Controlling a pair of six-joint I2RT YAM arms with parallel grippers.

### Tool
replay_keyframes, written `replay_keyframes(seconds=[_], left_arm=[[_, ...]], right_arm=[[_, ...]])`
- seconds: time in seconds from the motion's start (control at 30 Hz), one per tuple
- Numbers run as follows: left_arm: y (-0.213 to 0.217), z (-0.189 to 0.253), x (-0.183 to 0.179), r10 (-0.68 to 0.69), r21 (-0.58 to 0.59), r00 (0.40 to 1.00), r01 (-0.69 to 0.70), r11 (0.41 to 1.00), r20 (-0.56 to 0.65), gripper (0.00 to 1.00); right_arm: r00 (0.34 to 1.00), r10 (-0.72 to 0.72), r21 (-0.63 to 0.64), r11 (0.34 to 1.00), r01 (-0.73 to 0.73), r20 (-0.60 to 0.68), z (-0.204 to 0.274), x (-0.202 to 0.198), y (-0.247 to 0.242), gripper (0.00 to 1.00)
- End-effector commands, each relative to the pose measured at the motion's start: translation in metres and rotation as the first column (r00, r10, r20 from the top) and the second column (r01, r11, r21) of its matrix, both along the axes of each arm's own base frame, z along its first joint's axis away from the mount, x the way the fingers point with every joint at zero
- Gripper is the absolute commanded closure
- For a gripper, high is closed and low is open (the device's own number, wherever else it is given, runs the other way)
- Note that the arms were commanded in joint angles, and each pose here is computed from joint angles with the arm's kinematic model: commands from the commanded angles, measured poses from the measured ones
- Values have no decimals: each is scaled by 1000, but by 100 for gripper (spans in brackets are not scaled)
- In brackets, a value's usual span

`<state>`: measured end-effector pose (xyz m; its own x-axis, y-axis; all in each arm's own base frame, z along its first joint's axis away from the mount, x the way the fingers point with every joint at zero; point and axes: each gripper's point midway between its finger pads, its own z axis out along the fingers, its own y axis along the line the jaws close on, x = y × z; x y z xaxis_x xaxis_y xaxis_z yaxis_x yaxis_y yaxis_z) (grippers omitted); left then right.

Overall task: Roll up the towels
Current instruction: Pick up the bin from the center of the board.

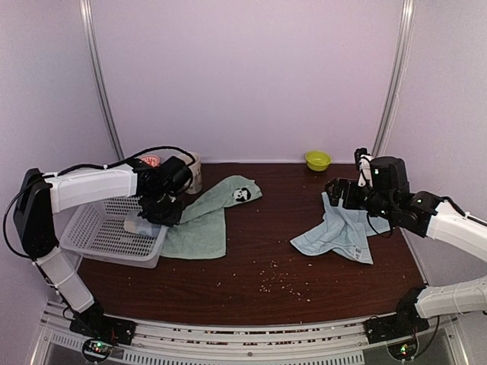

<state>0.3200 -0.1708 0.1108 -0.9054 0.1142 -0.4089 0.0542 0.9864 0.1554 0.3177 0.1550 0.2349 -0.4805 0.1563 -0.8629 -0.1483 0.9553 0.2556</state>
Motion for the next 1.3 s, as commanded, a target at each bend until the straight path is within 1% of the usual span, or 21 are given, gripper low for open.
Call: replay_keyframes(seconds=[0.0, 0.17, 0.23, 0.33, 0.4, 0.5, 0.6, 0.8, 0.83, 0.93, 1.07, 1.17, 1.27], left_arm=[[2, 19, 17, -41, 64, 997, 37, 997, 62, 91], [6, 27, 23, -50, 108, 995, 40, 993, 84, 96], [8, 28, 25, -48, 114, 995, 38, 993, 89, 100], [11, 28, 26, -37, 119, 995, 26, 993, 90, 100], [13, 27, 27, -32, 118, 995, 21, 993, 93, 100], [14, 23, 31, -25, 111, 996, 15, 994, 90, 100], [8, 18, 34, -25, 89, 996, 17, 996, 86, 100], [1, 8, 34, -25, 50, 997, 21, 999, 73, 100], [1, 6, 33, -22, 46, 997, 19, 999, 75, 100], [0, 5, 32, -23, 31, 996, 21, 999, 84, 100], [-1, 3, 32, -27, 16, 996, 26, 1000, 85, 100], [-2, 3, 31, -32, 8, 995, 32, 999, 92, 100], [-2, 6, 31, -40, 12, 994, 39, 999, 101, 100]], right_arm=[[1000, -5, 0, 1000, 5, 7, 1, -3, -1, 0], [1000, -1, -1, 1000, 1, -3, -2, -1, 1, 0], [1000, 4, 3, 1000, -4, -9, -3, 0, 3, 0], [999, 32, 21, 999, -32, -26, -7, 1, 11, 1], [996, 71, 63, 996, -67, -61, -14, 0, 24, 2], [979, 151, 114, 984, -136, -134, -34, -2, 57, 5], [953, 227, 117, 971, -207, -201, -50, -6, 99, 9], [861, 379, 103, 925, -367, -338, -81, -21, 197, 19], [846, 384, 84, 921, -381, -370, -94, -23, 210, 21], [810, 406, 55, 904, -425, -423, -110, -28, 245, 29], [760, 416, 39, 887, -459, -499, -134, -37, 284, 37], [752, 384, 5, 892, -452, -536, -151, -39, 299, 40], [761, 341, -68, 891, -448, -551, -164, -36, 306, 42]])
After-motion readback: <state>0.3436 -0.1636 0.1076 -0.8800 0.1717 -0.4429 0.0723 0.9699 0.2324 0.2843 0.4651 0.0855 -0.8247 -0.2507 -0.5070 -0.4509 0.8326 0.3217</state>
